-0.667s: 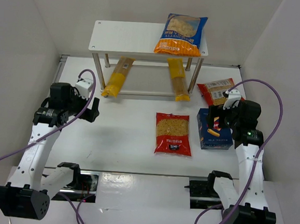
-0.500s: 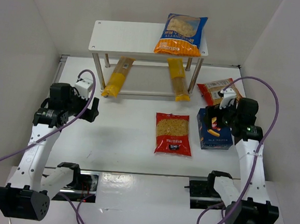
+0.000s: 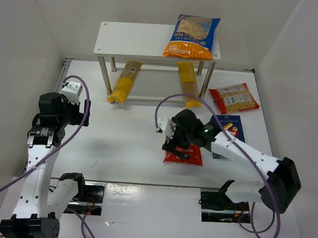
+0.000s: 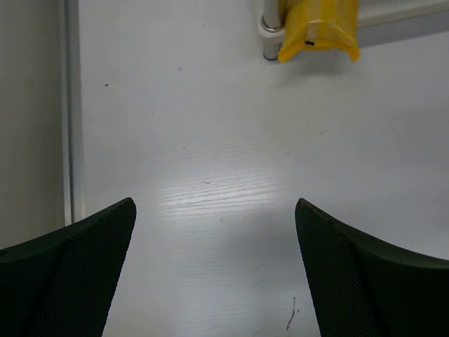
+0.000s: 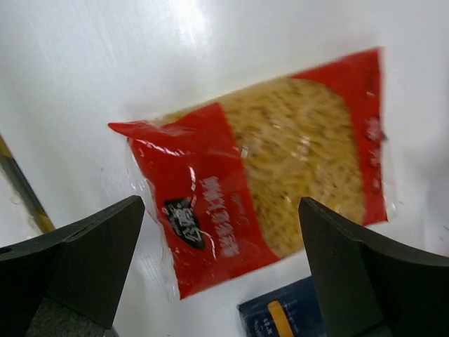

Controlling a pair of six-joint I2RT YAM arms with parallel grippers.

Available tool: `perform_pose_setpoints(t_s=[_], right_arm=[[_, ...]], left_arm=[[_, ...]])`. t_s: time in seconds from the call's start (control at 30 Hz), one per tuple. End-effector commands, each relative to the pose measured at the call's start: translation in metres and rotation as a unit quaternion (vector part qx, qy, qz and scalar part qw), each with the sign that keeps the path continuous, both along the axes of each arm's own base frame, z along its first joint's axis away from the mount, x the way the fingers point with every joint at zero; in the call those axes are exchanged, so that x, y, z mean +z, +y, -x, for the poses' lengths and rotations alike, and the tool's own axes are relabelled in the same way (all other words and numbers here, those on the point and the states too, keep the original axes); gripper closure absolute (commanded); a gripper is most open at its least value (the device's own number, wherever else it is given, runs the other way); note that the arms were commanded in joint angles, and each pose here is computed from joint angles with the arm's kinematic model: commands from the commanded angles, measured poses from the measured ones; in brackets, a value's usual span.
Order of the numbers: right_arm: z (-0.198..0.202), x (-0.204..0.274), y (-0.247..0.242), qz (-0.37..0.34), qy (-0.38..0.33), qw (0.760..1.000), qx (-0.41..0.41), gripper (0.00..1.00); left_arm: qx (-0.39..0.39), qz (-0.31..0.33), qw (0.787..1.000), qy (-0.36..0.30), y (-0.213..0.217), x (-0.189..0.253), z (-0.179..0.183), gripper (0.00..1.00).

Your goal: Place and organize the pasta boxes and bags onto the shelf

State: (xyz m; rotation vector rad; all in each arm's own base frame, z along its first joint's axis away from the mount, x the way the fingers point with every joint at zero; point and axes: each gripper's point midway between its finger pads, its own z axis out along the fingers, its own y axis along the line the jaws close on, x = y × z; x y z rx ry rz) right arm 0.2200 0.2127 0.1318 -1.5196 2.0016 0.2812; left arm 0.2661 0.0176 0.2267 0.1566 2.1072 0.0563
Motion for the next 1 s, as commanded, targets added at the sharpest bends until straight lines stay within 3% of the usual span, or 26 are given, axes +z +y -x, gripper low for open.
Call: perform_pose_setpoints(t_s=[0.0, 0.13, 0.37, 0.73, 0.97], right_arm=[[0.009, -0.035, 0.014, 0.085, -0.04, 0.994, 0.053, 0.01], [0.017, -0.075, 0.022, 0.152, -0.048, 0.983, 0.093, 0.01], [0.033, -0.086, 0.033, 0.156, -0.054, 0.976, 0.14, 0.01], [0.002, -0.088, 0.006, 0.229, -0.149, 0.959, 0.077, 0.01], [0.002, -0.114, -0.001, 0.272, -0.147, 0.948, 0.072, 0.01]], left_arm=[[0.05, -0.004, 0.998, -0.038, 0.02, 0.013, -0.004, 0.0], [0.071, -0.005, 0.996, -0.043, 0.031, 0.014, 0.001, 0.0], [0.081, -0.005, 0.996, -0.043, 0.036, 0.013, -0.001, 0.0], [0.077, -0.003, 0.996, -0.039, 0.035, 0.011, -0.002, 0.0], [0.073, 0.0, 0.997, -0.035, 0.033, 0.007, -0.002, 0.0]])
